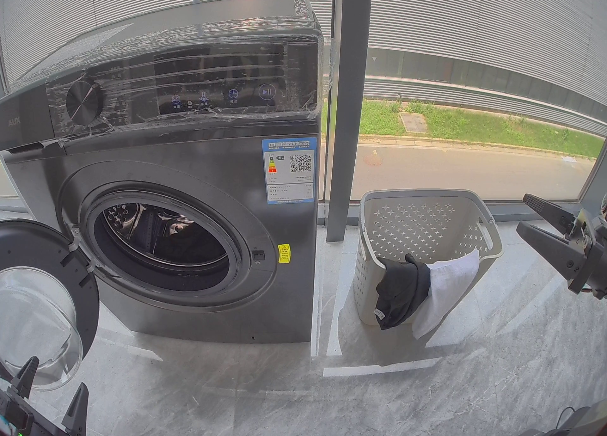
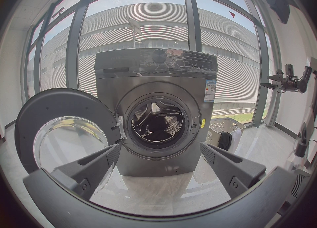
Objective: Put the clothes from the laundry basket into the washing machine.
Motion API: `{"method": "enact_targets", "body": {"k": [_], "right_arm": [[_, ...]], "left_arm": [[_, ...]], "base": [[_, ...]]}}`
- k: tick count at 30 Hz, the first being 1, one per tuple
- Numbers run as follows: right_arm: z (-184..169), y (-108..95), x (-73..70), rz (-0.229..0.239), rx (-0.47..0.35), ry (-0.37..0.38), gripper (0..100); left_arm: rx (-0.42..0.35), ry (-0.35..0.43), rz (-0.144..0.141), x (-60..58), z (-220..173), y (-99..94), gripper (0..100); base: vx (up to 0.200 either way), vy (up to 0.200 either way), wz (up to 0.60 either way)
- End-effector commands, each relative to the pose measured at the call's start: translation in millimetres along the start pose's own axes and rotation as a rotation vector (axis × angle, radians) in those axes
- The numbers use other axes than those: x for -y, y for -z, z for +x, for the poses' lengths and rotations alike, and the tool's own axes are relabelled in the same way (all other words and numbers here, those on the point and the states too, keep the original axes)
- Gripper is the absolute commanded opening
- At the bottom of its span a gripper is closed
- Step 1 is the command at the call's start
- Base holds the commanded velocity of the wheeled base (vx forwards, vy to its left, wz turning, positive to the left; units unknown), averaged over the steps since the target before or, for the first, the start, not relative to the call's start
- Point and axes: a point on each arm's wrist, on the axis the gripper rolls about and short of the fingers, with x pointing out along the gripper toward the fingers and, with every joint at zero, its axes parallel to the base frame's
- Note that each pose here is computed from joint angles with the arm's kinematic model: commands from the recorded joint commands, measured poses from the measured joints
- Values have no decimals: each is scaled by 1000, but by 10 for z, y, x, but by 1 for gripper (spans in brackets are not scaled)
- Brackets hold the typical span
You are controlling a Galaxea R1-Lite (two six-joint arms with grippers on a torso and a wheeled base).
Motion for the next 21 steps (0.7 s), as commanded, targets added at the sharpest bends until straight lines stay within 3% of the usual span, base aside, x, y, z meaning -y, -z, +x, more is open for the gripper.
{"method": "enact_targets", "body": {"k": [1,15,21], "right_arm": [[-2,54,12,11,-18,7,100],[27,95,49,21,-32,42,100],[-12,282,63,10,-97,54,100]], "left_arm": [[-21,2,-3,-2,15,39,100],[-21,8,-3,-1,15,39,100],[-21,8,-3,-1,15,39,100]], "base": [[0,-200,0],[0,-200,0],[0,-200,0]]}}
